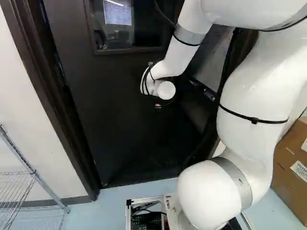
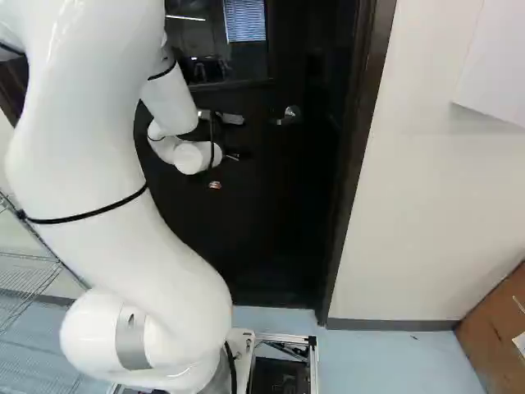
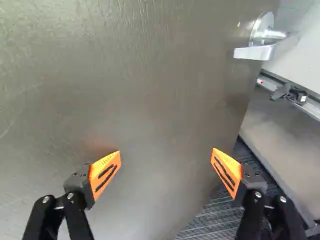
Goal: Open the door and move inside
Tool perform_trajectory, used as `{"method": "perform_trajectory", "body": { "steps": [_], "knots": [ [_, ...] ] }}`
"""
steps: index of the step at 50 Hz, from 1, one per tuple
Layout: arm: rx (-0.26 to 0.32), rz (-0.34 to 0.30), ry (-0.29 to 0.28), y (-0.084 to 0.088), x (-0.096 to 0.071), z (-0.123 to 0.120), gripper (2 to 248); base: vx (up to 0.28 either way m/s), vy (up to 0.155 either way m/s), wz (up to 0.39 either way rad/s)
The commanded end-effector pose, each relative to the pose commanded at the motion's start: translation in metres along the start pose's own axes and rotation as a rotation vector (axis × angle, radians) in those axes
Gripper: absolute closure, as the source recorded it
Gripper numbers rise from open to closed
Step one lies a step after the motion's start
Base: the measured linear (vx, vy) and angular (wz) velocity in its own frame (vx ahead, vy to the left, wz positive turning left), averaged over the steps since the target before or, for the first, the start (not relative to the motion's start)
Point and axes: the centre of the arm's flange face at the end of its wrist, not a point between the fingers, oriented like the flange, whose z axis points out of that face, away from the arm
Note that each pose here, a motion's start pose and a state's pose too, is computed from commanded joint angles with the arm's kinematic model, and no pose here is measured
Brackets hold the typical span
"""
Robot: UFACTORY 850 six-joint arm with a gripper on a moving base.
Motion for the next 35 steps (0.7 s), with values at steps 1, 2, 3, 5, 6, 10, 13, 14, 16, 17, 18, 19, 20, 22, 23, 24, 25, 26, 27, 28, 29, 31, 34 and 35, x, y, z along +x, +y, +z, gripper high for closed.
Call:
{"method": "perform_trajectory", "body": {
  "steps": [1,2,3,5,6,10,13,14,16,17,18,19,20,22,23,24,25,26,27,28,29,31,34,35],
  "knots": [
    [0.002,0.000,0.000,-0.002,0.000,0.001,3,0.000,0.000,0.000],
    [0.004,0.000,0.000,-0.003,0.000,0.002,3,0.000,0.000,0.000],
    [0.006,-0.001,0.000,-0.005,0.000,0.003,3,0.000,0.000,0.000],
    [0.010,-0.002,0.000,-0.008,0.000,0.006,3,0.000,0.000,0.000],
    [0.012,-0.002,0.000,-0.009,0.000,0.007,3,0.000,0.000,0.000],
    [0.022,-0.005,0.000,-0.015,0.000,0.011,3,0.000,0.000,0.000],
    [0.029,-0.007,0.000,-0.020,0.001,0.014,3,0.000,0.000,0.000],
    [0.031,-0.007,0.000,-0.022,0.001,0.015,3,0.000,0.000,0.000],
    [0.036,-0.009,0.000,-0.025,0.001,0.018,3,0.000,0.000,0.000],
    [0.038,-0.009,0.000,-0.027,0.001,0.019,3,0.000,0.000,0.000],
    [0.040,-0.010,0.000,-0.028,0.001,0.020,3,0.000,0.000,0.000],
    [0.043,-0.011,0.000,-0.030,0.001,0.021,3,0.000,0.000,0.000],
    [0.045,-0.011,0.000,-0.031,0.001,0.022,3,0.000,0.000,0.000],
    [0.050,-0.012,0.000,-0.035,0.001,0.024,3,0.000,0.000,0.000],
    [0.052,-0.013,0.000,-0.036,0.001,0.025,3,0.000,0.000,0.000],
    [0.054,-0.014,0.001,-0.038,0.001,0.027,3,0.000,0.000,0.000],
    [0.056,-0.014,0.001,-0.039,0.001,0.028,3,0.000,0.000,0.000],
    [0.059,-0.015,0.001,-0.041,0.001,0.029,3,0.000,0.000,0.000],
    [0.061,-0.015,0.001,-0.043,0.001,0.030,3,0.000,0.000,0.000],
    [0.063,-0.016,0.001,-0.044,0.001,0.031,3,0.000,0.000,0.000],
    [0.065,-0.017,0.001,-0.046,0.001,0.032,3,0.000,0.000,0.000],
    [0.070,-0.018,0.002,-0.049,0.001,0.034,3,0.000,0.000,0.000],
    [0.076,-0.019,0.002,-0.054,0.001,0.038,3,0.000,0.000,0.000],
    [0.079,-0.020,0.003,-0.056,0.001,0.039,3,0.000,0.000,0.000]
  ]
}}
